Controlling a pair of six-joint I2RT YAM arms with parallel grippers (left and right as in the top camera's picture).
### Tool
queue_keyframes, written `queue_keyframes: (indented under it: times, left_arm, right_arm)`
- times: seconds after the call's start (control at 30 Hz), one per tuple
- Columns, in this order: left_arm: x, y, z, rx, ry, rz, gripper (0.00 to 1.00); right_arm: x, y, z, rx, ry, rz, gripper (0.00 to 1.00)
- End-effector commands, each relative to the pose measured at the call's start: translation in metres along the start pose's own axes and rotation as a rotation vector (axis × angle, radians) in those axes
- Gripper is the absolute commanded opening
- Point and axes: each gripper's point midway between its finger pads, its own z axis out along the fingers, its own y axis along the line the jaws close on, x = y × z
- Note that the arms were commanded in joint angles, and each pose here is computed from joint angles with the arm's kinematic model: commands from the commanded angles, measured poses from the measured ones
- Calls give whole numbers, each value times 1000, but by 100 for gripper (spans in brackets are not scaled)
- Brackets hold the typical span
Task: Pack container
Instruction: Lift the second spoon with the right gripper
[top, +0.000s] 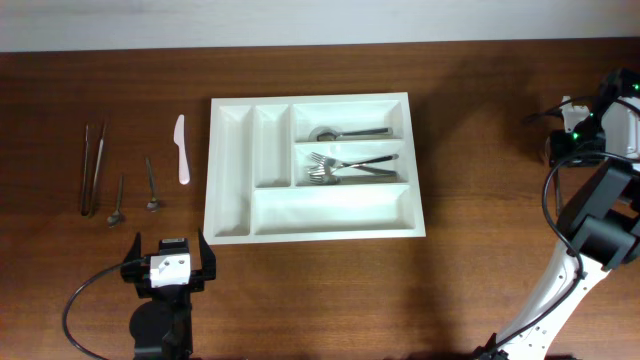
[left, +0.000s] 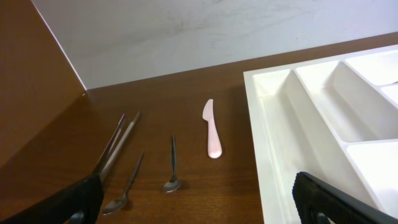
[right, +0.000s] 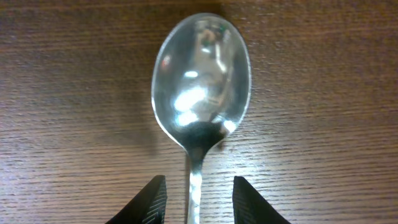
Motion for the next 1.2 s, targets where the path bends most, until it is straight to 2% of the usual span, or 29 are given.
queue_keyframes:
  times: [0.0, 0.77, 0.93, 1.03, 1.17]
  left_arm:
    - [0, -3, 0, 13, -9, 8, 99]
    - [0, -3, 0, 13, -9, 8, 99]
    - [0, -3, 0, 14, -9, 8, 99]
    - [0, -3, 0, 13, -9, 8, 99]
    - [0, -3, 0, 13, -9, 8, 99]
  right_arm:
    - [6, -1, 7, -3, 20, 17, 35]
    - [16, 5, 25, -17, 47, 15, 35]
    - [14, 3, 25, -12, 39, 16, 21]
    - [14, 3, 25, -11, 37, 16, 18]
    - [13, 2, 25, -6, 33, 17, 8]
